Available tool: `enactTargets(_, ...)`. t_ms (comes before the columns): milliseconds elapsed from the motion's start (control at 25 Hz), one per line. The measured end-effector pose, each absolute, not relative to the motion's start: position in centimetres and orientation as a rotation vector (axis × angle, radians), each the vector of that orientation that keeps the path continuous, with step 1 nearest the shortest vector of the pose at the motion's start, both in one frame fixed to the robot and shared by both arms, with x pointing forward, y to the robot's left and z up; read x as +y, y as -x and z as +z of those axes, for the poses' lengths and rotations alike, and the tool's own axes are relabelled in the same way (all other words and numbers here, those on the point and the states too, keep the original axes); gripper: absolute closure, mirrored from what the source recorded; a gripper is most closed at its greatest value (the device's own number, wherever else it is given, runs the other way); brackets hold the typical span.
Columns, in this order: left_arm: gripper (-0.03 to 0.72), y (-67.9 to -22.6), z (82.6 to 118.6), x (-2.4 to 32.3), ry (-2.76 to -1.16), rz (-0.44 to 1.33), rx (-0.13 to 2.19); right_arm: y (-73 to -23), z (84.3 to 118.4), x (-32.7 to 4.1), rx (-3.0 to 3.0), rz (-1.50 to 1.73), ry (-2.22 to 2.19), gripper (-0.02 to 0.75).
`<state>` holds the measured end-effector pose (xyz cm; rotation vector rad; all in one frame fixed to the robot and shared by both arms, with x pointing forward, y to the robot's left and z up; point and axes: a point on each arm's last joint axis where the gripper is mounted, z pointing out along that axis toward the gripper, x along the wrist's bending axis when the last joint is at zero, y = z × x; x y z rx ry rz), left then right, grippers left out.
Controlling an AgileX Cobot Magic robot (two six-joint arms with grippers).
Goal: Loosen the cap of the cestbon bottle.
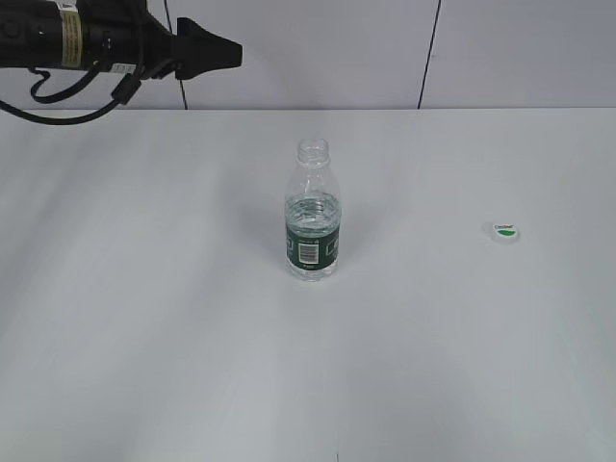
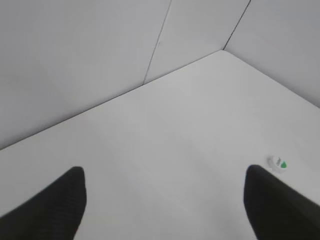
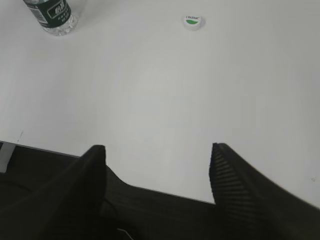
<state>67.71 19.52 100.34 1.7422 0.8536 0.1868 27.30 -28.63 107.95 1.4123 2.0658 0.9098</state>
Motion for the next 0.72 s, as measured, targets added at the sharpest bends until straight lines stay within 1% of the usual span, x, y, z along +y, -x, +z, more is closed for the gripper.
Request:
enactTargets(240,0.103,-67.3,100.5,19.2,-1.738,0.135,0.812,-23.0,106.0,-30.2,1.941,1.05,-1.328,0.244)
enactTargets(320,0.103,-67.3,100.5,19.2,-1.739,0.133,0.809,-22.3,105.7,-30.5,1.922,1.071,-1.315,0.244)
enactTargets(720,0.104,-66.7,100.0,19.1,-1.841,0.114,0.737,-22.5,105.6,-31.1,1.909,0.983,-1.246,0.244)
